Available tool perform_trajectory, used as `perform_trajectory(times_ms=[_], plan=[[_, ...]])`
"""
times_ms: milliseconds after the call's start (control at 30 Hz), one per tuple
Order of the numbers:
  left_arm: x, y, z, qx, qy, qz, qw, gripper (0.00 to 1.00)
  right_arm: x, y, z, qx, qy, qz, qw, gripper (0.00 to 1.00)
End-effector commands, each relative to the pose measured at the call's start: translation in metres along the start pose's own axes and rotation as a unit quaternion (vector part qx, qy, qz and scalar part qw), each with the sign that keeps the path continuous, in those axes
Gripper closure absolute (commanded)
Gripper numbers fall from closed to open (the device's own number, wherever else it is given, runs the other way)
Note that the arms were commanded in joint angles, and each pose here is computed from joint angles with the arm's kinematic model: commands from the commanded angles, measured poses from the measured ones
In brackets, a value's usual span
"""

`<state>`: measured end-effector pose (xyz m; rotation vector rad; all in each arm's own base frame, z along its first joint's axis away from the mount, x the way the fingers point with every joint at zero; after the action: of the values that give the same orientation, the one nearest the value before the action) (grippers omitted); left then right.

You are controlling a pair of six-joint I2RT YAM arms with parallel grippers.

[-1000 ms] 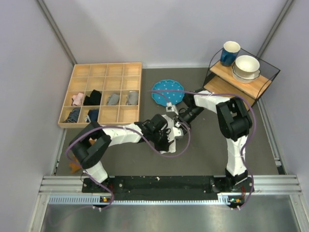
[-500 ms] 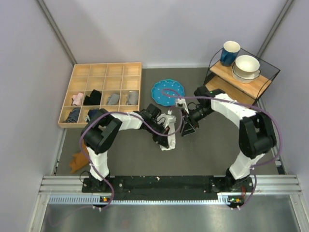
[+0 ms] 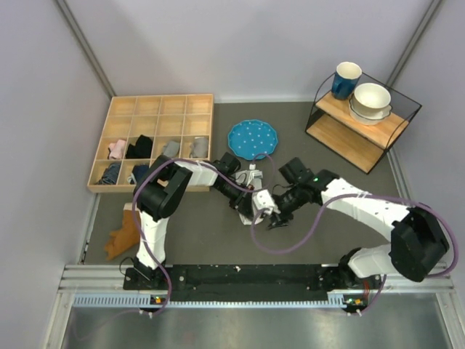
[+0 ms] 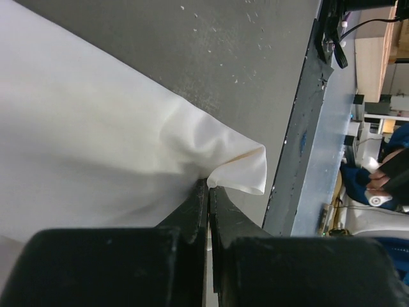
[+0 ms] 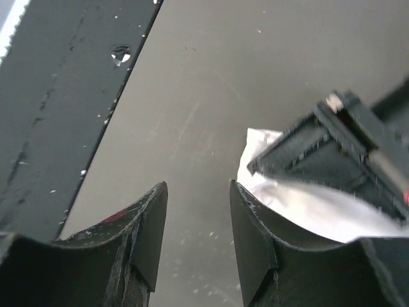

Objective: Roll the underwear
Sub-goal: Roll the underwear to the center of the board.

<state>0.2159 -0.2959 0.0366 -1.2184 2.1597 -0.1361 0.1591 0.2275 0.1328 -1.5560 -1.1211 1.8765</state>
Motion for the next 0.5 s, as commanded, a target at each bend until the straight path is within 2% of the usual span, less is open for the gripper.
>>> perform_trajectory(times_ms=[0,167,467], plan=[[0.001,-0.001,0.013,-0.011,-0.015,0.003,1.000,1.00,0.031,0.003,-0.029,-0.123,0.046,0.080,0.988,0.55],[0.000,-0.003,0.014,-0.012,-0.017,0.002,1.000,1.00,0.059,0.012,-0.029,-0.145,0.029,0.127,0.981,0.55],[-0.001,-0.007,0.016,-0.011,-0.021,-0.002,1.000,0.97,0.067,0.038,-0.039,-0.125,0.038,0.173,0.976,0.55]])
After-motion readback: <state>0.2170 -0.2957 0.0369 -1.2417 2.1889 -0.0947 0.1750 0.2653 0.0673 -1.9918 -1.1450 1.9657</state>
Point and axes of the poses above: each gripper's point midway between its finger pads, its own x axis out along the fingers, its own z axis along the line the jaws close on, y = z × x, the point moved 3 cm from there along -x, back along the fingers, and after that the axes turned 4 degrees about x, right-handed, at the moved point
